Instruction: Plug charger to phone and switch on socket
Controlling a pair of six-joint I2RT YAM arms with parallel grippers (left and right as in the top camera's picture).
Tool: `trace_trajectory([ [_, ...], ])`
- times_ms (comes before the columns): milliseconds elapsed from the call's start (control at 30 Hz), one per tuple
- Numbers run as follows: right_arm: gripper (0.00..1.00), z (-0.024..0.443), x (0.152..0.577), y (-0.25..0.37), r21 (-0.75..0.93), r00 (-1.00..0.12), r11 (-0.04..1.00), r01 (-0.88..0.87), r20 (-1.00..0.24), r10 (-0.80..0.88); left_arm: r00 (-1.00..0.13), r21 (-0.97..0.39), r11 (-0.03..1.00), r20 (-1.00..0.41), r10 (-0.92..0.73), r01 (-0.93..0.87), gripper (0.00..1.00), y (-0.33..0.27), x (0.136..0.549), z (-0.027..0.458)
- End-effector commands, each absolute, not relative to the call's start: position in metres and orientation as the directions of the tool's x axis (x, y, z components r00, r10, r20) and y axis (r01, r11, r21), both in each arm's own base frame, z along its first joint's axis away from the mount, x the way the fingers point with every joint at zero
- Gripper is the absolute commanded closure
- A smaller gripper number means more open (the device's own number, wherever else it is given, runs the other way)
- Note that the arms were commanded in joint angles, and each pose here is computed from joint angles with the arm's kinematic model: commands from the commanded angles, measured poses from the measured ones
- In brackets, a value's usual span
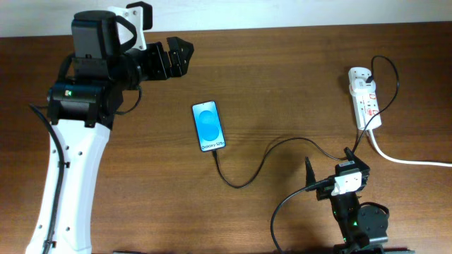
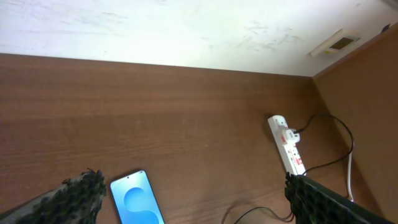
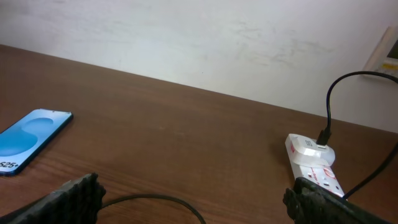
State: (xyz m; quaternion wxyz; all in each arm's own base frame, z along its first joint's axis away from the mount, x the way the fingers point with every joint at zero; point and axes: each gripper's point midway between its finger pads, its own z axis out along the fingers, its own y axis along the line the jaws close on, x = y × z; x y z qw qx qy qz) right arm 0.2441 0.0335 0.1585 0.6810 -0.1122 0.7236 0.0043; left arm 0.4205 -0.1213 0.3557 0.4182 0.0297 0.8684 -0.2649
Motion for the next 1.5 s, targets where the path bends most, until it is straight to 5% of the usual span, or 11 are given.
trace_trajectory([
  [0, 0.02, 0.157, 0.244, 0.035, -0.133, -0.049, 0.977, -0.170, -0.989, -0.143, -0.630, -0.417, 0.864, -0.759, -0.162, 0.281, 0.01, -0.118, 0.419, 0.362],
  [667, 0.02, 0.157, 0.244, 0.035, -0.133, -0.049, 0.977, -0.169, -0.989, -0.143, -0.647, -0.421, 0.865, -0.746, -0.160, 0.272, 0.01, -0.118, 0.417, 0.357],
  [900, 0.02, 0.157, 0.244, 0.035, -0.133, -0.049, 0.977, -0.169, -0.989, -0.143, -0.576, -0.200, 0.971, -0.812, -0.088, 0.133, 0.01, -0.070, 0.397, 0.354],
  [1133, 0.02, 0.157, 0.244, 0.035, -0.132, -0.049, 0.977, -0.170, -0.989, -0.143, -0.355, 0.122, 0.946, -0.906, 0.230, 0.301, 0.01, -0.064, 0.362, 0.320],
  [1467, 0.02, 0.157, 0.244, 0.035, -0.133, -0.049, 0.977, -0.169, -0.989, -0.143, -0.136, 0.164, 0.968, -0.972, 0.191, 0.188, 0.01, -0.025, 0.305, 0.249],
])
